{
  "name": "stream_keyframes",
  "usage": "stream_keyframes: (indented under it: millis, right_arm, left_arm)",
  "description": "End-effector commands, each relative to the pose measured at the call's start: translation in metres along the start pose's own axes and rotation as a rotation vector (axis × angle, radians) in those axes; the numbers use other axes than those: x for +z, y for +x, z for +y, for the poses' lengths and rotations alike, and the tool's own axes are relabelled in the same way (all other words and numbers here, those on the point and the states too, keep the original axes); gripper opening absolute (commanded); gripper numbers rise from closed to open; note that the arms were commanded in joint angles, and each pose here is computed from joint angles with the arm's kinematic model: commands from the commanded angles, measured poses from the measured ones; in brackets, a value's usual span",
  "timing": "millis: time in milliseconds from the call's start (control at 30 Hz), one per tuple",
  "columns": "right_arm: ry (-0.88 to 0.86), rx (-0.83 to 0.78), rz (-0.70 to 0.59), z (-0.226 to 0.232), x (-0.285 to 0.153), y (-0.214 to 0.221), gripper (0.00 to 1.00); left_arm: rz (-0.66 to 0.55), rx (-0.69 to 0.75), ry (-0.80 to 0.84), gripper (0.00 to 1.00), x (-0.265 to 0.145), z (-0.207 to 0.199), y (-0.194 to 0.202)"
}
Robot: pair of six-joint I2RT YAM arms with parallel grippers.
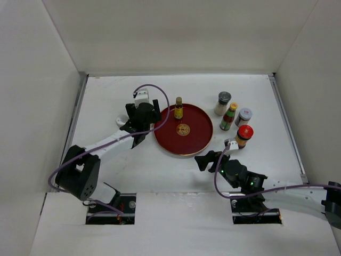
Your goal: Organize the condiment bottles
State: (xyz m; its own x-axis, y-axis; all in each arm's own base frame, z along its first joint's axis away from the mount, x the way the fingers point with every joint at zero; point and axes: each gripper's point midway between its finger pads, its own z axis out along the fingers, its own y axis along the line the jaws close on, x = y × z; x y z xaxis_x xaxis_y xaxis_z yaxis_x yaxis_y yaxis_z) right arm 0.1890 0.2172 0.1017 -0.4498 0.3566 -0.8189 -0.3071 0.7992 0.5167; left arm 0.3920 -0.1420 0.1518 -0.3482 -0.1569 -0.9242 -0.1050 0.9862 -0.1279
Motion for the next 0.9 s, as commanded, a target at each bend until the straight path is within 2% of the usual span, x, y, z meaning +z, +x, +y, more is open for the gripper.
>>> stream_keyframes:
  millis: [0, 133, 267, 367, 433, 533, 633, 700, 867]
  right_arm:
    - [-0.018, 0.02, -0.03, 0.009, 0.0, -0.009, 0.89]
    - [-0.016, 0.024, -0.037, 0.008, 0.0, -0.01, 0.89]
    - [-0.017, 0.025, -0.034, 0.008, 0.0, -0.01, 0.89]
    - [-0.016, 0.021, -0.035, 0.008, 0.0, -0.009, 0.89]
    - [-0.02, 0.02, -0.028, 0.009, 0.0, -0.008, 0.89]
    - [-0.016, 0.017, -0.028, 0.009, 0.0, -0.008, 0.89]
    - [-0.02, 0.016, -0.026, 0.009, 0.0, -0.008, 0.89]
    - [-0.02, 0.018, -0.027, 0.01, 0.0, -0.008, 0.89]
    - [-0.024, 0.018, -0.024, 0.01, 0.0, -0.007, 0.9]
  left_arm:
    - [-0.006, -0.028, 0.018, 0.86, 0.012, -0.009, -0.003]
    - [0.0, -0.025, 0.008, 0.77, 0.026, -0.014, 0.0]
    - [-0.005, -0.025, -0.007, 0.61, 0.033, -0.014, -0.001]
    - [-0.043, -0.039, -0.003, 0.44, 0.027, -0.015, -0.011]
    - [-0.08, -0.042, -0.024, 0.4, 0.018, -0.011, -0.023]
    - [-0.095, -0.021, -0.039, 0.47, 0.013, -0.005, -0.03]
    - [-0.073, -0.004, -0.052, 0.68, 0.017, -0.002, -0.025]
    - [-0.055, 0.005, -0.049, 0.79, 0.02, -0.005, -0.02]
    - [-0.057, 0.002, -0.017, 0.83, 0.036, -0.023, -0.027]
